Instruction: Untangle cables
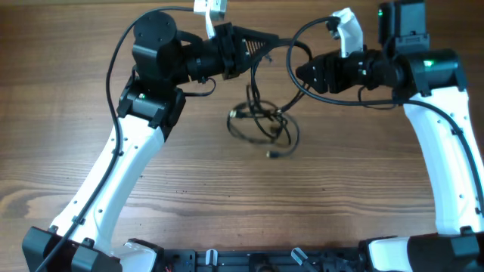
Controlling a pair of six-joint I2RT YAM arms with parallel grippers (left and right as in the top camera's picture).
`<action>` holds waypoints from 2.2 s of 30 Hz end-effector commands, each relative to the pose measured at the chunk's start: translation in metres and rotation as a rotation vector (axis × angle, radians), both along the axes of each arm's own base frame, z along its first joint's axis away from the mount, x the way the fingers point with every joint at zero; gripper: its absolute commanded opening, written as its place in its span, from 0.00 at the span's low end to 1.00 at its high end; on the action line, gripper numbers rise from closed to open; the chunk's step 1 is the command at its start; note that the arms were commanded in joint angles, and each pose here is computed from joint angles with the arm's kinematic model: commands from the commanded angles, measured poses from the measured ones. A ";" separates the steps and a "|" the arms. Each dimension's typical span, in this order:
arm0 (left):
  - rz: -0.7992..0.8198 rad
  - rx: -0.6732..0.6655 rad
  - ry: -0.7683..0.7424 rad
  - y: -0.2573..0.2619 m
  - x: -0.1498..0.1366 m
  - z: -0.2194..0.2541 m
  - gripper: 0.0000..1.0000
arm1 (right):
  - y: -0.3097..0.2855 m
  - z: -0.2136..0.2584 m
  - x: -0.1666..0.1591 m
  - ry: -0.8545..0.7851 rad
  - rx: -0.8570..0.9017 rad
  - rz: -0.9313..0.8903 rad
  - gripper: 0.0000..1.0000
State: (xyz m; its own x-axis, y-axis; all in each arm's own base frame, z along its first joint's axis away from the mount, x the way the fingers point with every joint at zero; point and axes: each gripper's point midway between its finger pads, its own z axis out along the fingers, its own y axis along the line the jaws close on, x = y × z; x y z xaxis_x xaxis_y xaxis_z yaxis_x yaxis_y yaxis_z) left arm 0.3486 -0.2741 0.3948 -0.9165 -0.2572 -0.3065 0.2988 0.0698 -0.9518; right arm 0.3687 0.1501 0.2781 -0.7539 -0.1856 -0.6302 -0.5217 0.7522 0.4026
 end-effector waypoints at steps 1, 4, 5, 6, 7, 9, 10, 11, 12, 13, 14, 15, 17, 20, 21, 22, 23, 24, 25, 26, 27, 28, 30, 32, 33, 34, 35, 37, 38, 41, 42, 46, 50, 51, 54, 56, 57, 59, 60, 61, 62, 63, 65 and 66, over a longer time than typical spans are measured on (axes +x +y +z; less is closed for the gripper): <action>-0.060 -0.073 0.090 0.000 -0.013 0.021 0.06 | 0.005 -0.001 0.012 0.015 0.038 -0.022 0.61; -0.087 -0.104 0.134 0.000 -0.018 0.028 0.08 | 0.006 0.005 0.019 0.023 0.081 -0.077 0.60; -0.098 -0.111 0.142 -0.001 -0.020 0.030 0.08 | 0.006 0.008 0.023 0.024 0.098 -0.097 0.58; -0.113 -0.119 0.142 -0.001 -0.023 0.033 0.09 | 0.006 0.011 0.026 0.028 0.119 -0.122 0.52; -0.135 -0.121 0.119 -0.003 -0.027 0.037 0.11 | 0.006 0.014 0.032 0.031 0.138 -0.160 0.47; -0.171 -0.111 0.106 -0.006 -0.034 0.036 0.12 | -0.004 0.018 0.046 0.026 0.148 -0.274 0.36; -0.190 -0.102 0.087 -0.007 -0.038 0.035 0.11 | -0.011 0.020 0.055 0.015 0.151 -0.342 0.29; -0.215 -0.090 0.049 -0.008 -0.043 0.034 0.08 | -0.016 0.024 0.063 0.001 0.159 -0.391 0.25; -0.241 -0.077 0.010 -0.010 -0.048 0.033 0.06 | -0.020 0.029 0.069 -0.020 0.171 -0.426 0.22; -0.277 -0.061 -0.021 -0.011 -0.055 0.030 0.04 | -0.025 0.038 0.077 -0.055 0.194 -0.452 0.17; -0.298 -0.047 -0.029 -0.012 -0.059 0.026 0.04 | -0.027 0.045 0.081 -0.080 0.216 -0.465 0.15; -0.311 -0.032 -0.028 -0.013 -0.060 0.021 0.04 | -0.030 0.052 0.084 -0.100 0.231 -0.470 0.14; -0.316 -0.001 -0.032 -0.013 -0.061 0.008 0.04 | -0.033 0.056 0.084 -0.117 0.235 -0.474 0.12; -0.292 0.068 -0.049 -0.013 -0.056 -0.018 0.05 | -0.033 0.059 0.079 -0.120 0.229 -0.470 0.10; -0.274 0.088 -0.044 -0.013 -0.054 -0.024 0.06 | -0.033 0.062 0.077 -0.125 0.230 -0.468 0.10; -0.228 0.134 -0.037 -0.011 -0.047 -0.039 0.09 | -0.034 0.068 0.074 -0.139 0.235 -0.467 0.09; -0.168 0.193 -0.018 -0.008 -0.038 -0.055 0.11 | -0.034 0.076 0.071 -0.156 0.241 -0.466 0.09; -0.117 0.244 -0.004 -0.005 -0.032 -0.068 0.13 | -0.035 0.084 0.067 -0.179 0.243 -0.461 0.09; -0.062 0.305 0.015 0.000 -0.025 -0.082 0.17 | -0.037 0.096 0.061 -0.214 0.244 -0.454 0.09; -0.005 0.366 0.041 0.007 -0.018 -0.097 0.18 | -0.040 0.107 0.055 -0.244 0.248 -0.452 0.09; 0.053 0.434 0.065 0.015 -0.012 -0.111 0.20 | -0.042 0.121 0.045 -0.280 0.253 -0.448 0.09; 0.106 0.490 0.102 0.022 -0.008 -0.124 0.22 | -0.045 0.132 0.036 -0.309 0.255 -0.445 0.09; 0.142 0.554 0.101 0.030 -0.005 -0.135 0.22 | -0.048 0.150 0.010 -0.349 0.252 -0.443 0.09; 0.130 0.572 0.056 0.031 -0.005 -0.135 0.24 | -0.050 0.153 -0.006 -0.340 0.244 -0.445 0.09; 0.122 0.583 0.029 0.031 -0.005 -0.135 0.25 | -0.051 0.152 -0.013 -0.330 0.236 -0.446 0.09; 0.117 0.596 0.006 0.031 -0.005 -0.136 0.27 | -0.052 0.149 -0.018 -0.318 0.224 -0.451 0.12; 0.119 0.617 -0.005 0.033 -0.004 -0.139 0.28 | -0.056 0.144 -0.021 -0.299 0.204 -0.471 0.16; 0.151 0.684 0.036 0.043 -0.003 -0.154 0.29 | -0.065 0.132 -0.023 -0.261 0.160 -0.520 0.21; 0.158 0.714 0.065 0.047 -0.004 -0.163 0.29 | -0.069 0.126 -0.023 -0.244 0.140 -0.539 0.24; 0.168 0.803 0.156 0.059 -0.010 -0.188 0.29 | -0.074 0.113 -0.023 -0.205 0.101 -0.561 0.39; 0.167 0.832 0.188 0.063 -0.012 -0.196 0.30 | -0.075 0.108 -0.022 -0.190 0.090 -0.567 0.44; 0.139 0.921 0.282 0.066 -0.023 -0.227 0.34 | -0.075 0.089 -0.017 -0.125 0.062 -0.571 0.54; 0.076 0.965 0.333 0.054 -0.036 -0.251 0.39 | -0.074 0.065 -0.012 -0.039 0.030 -0.573 0.56; 0.059 0.977 0.344 0.051 -0.040 -0.257 0.39 | -0.074 0.059 -0.011 -0.016 0.021 -0.573 0.56; 0.029 0.995 0.358 0.045 -0.045 -0.266 0.40 | -0.074 0.045 -0.009 0.031 0.002 -0.574 0.57; 0.013 1.006 0.366 0.042 -0.049 -0.270 0.41 | -0.074 0.036 -0.006 0.063 -0.010 -0.574 0.57; 0.008 1.008 0.369 0.041 -0.049 -0.271 0.42 | -0.074 0.034 -0.005 0.069 -0.012 -0.574 0.57; -0.007 1.018 0.376 0.039 -0.054 -0.274 0.43 | -0.074 0.031 -0.004 0.076 -0.015 -0.574 0.57; -0.015 1.021 0.376 0.038 -0.057 -0.274 0.44 | -0.074 0.031 -0.004 0.078 -0.016 -0.574 0.57; -0.026 1.025 0.374 0.035 -0.060 -0.275 0.44 | -0.074 0.030 -0.004 0.079 -0.016 -0.574 0.57; -0.035 1.027 0.369 0.032 -0.062 -0.275 0.45 | -0.074 0.030 -0.004 0.079 -0.017 -0.574 0.57; -0.042 1.028 0.364 0.030 -0.064 -0.275 0.45 | -0.074 0.030 -0.004 0.078 -0.017 -0.574 0.57; -0.054 1.031 0.356 0.026 -0.067 -0.275 0.45 | -0.075 0.030 -0.004 0.077 -0.021 -0.579 0.58; -0.059 1.032 0.353 0.024 -0.069 -0.275 0.46 | -0.075 0.030 -0.004 0.078 -0.022 -0.579 0.58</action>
State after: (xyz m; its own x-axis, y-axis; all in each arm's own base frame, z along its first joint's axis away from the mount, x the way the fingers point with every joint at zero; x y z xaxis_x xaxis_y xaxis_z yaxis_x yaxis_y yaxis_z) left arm 0.2865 -0.2461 0.1280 -0.9974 -0.0137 -0.0713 0.0234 0.8686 -0.4949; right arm 0.3626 0.0799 0.3096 -0.7842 0.2595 -0.5636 -0.0057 0.9053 0.4247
